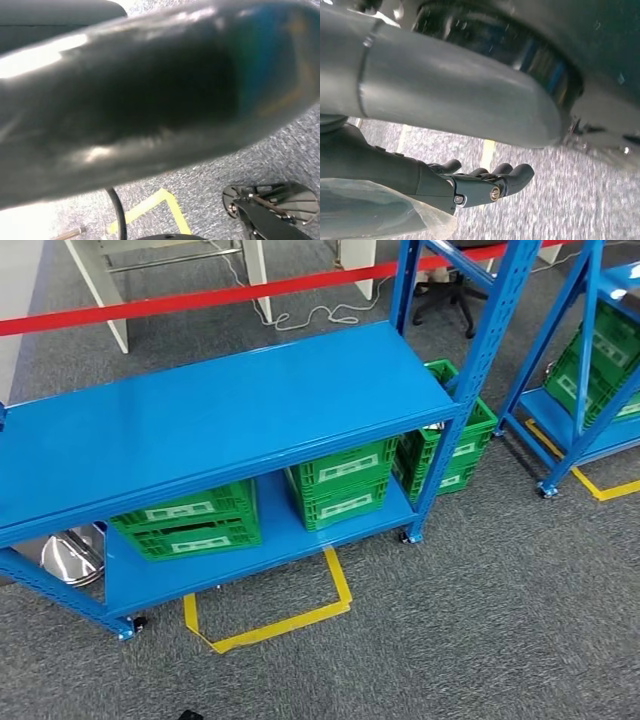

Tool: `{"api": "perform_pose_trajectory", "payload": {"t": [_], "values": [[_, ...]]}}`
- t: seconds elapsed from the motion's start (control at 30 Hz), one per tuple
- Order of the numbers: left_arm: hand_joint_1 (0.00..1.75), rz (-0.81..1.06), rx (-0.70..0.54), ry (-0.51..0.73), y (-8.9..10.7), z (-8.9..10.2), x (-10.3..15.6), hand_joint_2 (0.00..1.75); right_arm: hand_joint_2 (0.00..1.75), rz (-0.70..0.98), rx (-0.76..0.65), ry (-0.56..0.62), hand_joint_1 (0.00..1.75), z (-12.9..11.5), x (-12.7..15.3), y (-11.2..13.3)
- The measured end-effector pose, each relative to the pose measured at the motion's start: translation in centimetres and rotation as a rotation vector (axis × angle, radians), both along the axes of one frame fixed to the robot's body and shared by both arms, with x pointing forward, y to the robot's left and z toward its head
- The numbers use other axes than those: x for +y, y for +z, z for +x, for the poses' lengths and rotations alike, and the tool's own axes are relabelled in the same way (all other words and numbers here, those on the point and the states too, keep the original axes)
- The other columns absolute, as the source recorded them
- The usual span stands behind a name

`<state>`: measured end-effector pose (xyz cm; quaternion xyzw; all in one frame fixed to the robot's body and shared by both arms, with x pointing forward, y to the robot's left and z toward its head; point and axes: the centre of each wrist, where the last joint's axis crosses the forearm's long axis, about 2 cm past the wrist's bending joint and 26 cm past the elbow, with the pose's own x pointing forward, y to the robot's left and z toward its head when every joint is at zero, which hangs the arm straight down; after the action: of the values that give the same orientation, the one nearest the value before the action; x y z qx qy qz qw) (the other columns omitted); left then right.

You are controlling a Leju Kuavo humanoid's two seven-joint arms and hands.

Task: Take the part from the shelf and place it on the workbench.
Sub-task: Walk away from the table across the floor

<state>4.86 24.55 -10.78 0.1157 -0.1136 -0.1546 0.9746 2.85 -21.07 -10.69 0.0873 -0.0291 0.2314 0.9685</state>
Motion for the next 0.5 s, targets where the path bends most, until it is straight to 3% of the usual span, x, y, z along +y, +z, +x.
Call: {"api": "perform_pose_trajectory", "payload": {"t": [0.5], "values": [[0.0,-0.021,0.008,0.002,-0.04,-0.27,-0.07,0.0,0.0,0.001,0.005,-0.008,0.0,0.1,0.14,0.03]]}}
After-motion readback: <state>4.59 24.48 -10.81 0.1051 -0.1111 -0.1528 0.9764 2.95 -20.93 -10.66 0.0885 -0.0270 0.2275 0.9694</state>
